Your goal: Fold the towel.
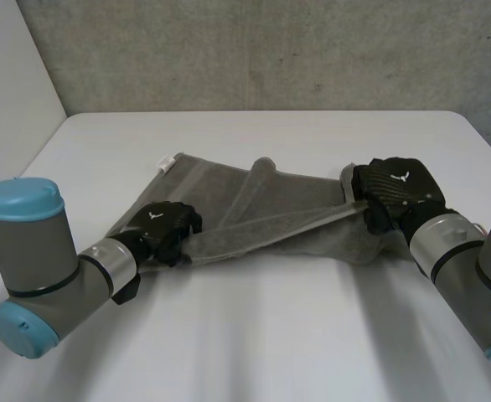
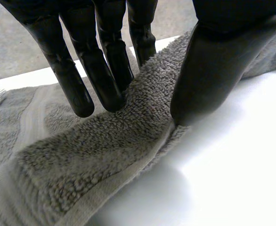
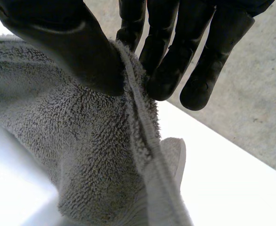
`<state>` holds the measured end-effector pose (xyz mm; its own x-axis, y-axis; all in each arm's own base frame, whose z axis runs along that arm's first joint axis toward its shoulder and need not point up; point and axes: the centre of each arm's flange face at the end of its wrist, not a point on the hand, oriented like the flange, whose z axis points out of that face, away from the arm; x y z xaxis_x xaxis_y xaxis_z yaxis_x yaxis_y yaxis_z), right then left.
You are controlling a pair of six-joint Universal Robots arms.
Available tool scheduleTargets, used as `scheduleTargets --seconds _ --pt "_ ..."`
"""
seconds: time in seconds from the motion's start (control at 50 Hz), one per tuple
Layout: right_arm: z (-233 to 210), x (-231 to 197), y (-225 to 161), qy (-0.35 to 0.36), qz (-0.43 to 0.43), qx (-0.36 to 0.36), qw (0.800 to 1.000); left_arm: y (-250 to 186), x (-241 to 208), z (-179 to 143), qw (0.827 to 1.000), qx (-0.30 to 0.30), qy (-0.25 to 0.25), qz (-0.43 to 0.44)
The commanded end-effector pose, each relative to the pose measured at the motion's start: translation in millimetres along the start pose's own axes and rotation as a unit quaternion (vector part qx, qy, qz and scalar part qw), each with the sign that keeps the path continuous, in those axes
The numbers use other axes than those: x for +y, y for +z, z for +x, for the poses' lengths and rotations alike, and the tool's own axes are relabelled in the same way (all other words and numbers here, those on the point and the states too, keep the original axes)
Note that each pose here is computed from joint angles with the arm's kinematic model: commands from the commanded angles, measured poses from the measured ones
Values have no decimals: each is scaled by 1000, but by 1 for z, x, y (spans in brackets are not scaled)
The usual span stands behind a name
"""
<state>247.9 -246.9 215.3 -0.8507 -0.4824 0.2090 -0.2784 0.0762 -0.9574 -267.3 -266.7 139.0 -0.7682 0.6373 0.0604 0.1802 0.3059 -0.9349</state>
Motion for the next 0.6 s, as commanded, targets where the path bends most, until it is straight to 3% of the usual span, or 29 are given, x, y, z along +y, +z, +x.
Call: scheduleTargets --seconds 0.02,0.26,0.6 --pt "-5 11 -3 -1 -18 -7 1000 -4 10 -2 1000 -28 -4 -14" --pt "-8 23 -3 1 -38 -14 999 -14 19 16 999 -21 -1 -28" --pt "-10 31 -2 -1 -50 -19 999 -56 1 -3 997 -79 -4 6"
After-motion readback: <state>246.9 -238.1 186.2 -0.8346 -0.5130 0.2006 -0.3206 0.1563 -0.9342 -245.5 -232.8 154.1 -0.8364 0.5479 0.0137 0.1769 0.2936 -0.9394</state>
